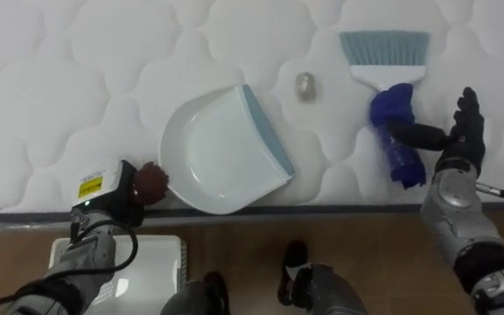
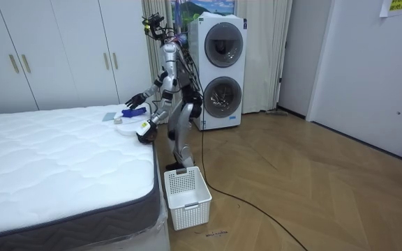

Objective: Clean bed

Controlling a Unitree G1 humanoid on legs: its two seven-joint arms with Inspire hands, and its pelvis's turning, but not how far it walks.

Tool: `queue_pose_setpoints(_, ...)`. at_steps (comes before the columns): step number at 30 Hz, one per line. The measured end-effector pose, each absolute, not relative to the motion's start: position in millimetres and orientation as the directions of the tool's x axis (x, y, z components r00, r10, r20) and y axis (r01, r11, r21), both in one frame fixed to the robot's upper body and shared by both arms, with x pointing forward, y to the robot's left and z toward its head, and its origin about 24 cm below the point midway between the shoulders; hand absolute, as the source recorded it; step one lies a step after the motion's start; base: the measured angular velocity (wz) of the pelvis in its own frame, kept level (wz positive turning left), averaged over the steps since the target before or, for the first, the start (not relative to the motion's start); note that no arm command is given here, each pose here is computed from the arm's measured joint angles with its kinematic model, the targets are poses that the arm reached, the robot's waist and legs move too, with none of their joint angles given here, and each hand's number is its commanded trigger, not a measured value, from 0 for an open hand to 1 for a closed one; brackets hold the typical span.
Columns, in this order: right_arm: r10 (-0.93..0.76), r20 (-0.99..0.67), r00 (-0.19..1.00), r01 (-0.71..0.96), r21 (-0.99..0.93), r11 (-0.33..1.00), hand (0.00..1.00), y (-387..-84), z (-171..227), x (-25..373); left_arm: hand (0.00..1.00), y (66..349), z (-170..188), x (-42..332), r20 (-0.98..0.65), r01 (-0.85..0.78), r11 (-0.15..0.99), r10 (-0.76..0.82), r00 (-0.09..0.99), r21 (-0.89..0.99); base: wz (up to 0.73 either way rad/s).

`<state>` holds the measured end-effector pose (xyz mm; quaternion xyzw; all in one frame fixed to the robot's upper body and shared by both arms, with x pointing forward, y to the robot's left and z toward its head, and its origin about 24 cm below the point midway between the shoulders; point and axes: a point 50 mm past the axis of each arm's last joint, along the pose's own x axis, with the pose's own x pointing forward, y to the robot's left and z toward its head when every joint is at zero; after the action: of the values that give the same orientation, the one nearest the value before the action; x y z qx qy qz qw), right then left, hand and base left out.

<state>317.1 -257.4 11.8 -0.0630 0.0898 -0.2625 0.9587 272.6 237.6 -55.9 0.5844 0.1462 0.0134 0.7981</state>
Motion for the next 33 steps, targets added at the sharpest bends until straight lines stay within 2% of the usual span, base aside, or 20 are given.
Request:
queue_pose_setpoints(20,-0.429,-0.164,0.889,0.391,-0.219,0.894,0.0,-252,12,324,1.0,233,-43,287,-0.165,0.099,0.32,0.185,0.969,0.942,0.05)
queue_pose_setpoints(29,-0.401,-0.187,0.897,0.303,-0.401,0.864,0.0,-259,1,319,1.0,231,-41,289,-0.153,0.089,0.319,0.18,0.972,0.943,0.02)
queue_pose_setpoints(30,-0.399,-0.187,0.898,0.293,-0.423,0.857,0.1,-259,1,319,1.0,230,-40,290,-0.153,0.09,0.317,0.18,0.972,0.944,0.0)
queue_pose_setpoints(32,-0.395,-0.188,0.899,0.278,-0.454,0.847,0.8,-259,-1,318,1.0,230,-40,290,-0.154,0.091,0.316,0.18,0.971,0.944,0.0)
queue_pose_setpoints(33,-0.393,-0.189,0.9,0.268,-0.472,0.84,1.0,-259,-1,318,1.0,230,-40,290,-0.155,0.092,0.316,0.181,0.971,0.944,0.0)
